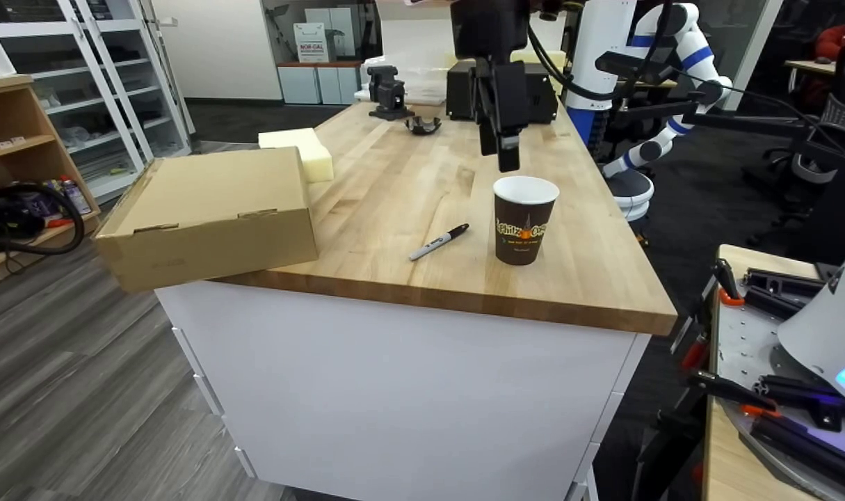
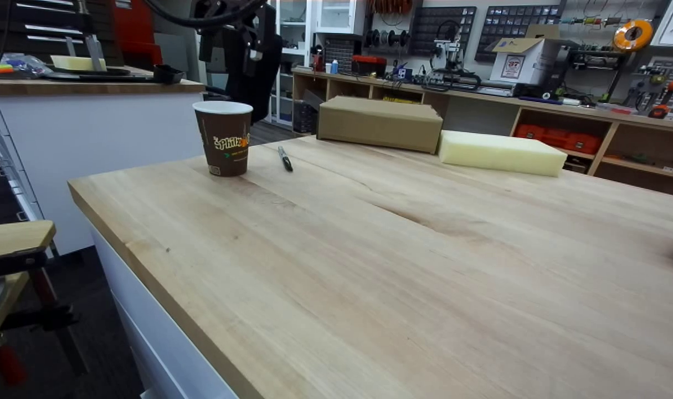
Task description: Put the marker in the cup
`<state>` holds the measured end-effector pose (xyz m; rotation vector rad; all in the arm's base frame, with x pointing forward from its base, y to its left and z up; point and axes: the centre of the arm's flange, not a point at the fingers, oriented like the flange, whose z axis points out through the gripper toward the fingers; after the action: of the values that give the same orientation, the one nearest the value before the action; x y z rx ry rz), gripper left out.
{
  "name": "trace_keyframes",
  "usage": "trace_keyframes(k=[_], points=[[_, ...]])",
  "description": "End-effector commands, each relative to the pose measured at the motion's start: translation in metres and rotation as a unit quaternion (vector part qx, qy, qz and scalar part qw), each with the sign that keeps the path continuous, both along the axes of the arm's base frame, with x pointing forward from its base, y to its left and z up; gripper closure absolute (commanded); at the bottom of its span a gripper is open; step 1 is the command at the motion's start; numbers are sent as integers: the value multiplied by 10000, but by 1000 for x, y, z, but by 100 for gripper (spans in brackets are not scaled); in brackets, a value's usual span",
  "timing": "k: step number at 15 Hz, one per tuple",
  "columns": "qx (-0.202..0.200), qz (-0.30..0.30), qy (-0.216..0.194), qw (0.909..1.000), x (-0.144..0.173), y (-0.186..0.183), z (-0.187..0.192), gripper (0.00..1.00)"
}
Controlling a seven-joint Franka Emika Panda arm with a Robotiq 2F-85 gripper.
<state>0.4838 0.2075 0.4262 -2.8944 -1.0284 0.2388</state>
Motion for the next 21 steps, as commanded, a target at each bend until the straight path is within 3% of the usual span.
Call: trace_keyframes(k=[1, 2, 7, 11, 14, 19, 20, 21], points=[[-470, 883, 137, 9949, -6, 2, -1, 0], [-269, 455, 87, 9986, -5, 0, -3, 0], [-391, 678, 73, 9969, -1, 0, -4, 0], [-821, 1705, -86, 9819, 7, -4, -8, 0], [-856, 2436, -414, 9652, 11, -5, -12, 0], [-269, 2793, -1730, 9441, 27, 3, -2, 0], [-479, 2642, -1367, 9535, 29, 9, 0, 0], [-458, 2656, -1427, 9524, 30, 10, 0, 0]])
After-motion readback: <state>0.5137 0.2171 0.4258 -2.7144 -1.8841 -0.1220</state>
